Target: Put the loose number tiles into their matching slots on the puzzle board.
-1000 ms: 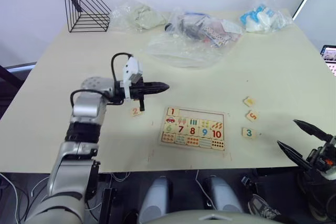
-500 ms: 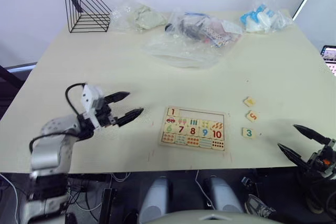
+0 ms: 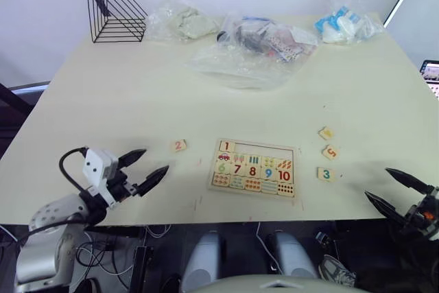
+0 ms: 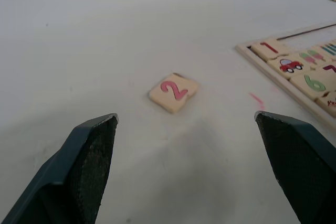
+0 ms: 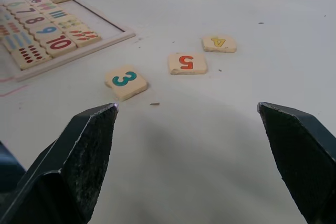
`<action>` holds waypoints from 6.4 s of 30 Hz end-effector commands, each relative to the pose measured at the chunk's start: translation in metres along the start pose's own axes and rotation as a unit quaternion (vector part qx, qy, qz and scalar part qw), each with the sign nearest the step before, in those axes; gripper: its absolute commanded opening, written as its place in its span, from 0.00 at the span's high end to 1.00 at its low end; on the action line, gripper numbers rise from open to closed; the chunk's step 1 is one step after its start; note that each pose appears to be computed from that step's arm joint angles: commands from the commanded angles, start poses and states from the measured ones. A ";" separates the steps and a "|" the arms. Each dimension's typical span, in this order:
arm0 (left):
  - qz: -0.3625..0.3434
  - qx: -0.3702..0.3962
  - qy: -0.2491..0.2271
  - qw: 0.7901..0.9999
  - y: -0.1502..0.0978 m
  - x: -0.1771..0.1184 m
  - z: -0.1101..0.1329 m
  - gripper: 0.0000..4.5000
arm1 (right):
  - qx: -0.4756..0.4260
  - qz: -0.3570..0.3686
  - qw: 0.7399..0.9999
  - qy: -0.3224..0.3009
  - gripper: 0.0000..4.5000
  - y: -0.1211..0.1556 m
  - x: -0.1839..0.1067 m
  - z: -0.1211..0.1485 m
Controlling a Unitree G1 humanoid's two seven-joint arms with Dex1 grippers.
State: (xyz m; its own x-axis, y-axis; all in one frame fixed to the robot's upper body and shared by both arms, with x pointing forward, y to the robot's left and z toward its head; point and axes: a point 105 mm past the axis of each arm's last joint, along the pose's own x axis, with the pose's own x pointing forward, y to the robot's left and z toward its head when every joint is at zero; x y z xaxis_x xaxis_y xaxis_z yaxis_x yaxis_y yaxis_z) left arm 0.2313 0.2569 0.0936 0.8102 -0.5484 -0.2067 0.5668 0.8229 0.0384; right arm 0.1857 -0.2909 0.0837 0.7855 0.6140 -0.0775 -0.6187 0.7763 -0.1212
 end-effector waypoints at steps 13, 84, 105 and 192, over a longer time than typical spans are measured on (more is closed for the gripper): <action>-0.010 0.029 -0.009 0.999 0.005 -0.009 0.011 0.02 | -0.010 0.006 1.000 -0.021 0.00 0.010 -0.002 0.019; -0.335 0.205 0.116 0.912 0.043 0.094 0.024 0.02 | -0.036 0.165 0.982 -0.086 0.00 0.032 0.001 0.043; -0.327 0.211 0.155 0.908 0.052 0.081 0.016 0.26 | -0.048 0.167 0.981 -0.087 0.00 0.028 0.006 0.045; -0.420 0.386 0.241 0.786 -0.095 0.181 0.094 0.79 | -0.060 0.121 0.983 -0.121 0.00 0.044 0.016 0.049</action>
State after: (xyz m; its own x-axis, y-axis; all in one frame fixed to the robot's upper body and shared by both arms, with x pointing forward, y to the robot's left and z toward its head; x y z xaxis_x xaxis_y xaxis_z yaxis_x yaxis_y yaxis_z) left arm 0.3371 0.0683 0.1391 0.0423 -0.5797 -0.8138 0.9535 -0.2199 0.2063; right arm 0.1715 -0.2412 0.1190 0.5830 0.8055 0.1063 -0.7788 0.5913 -0.2093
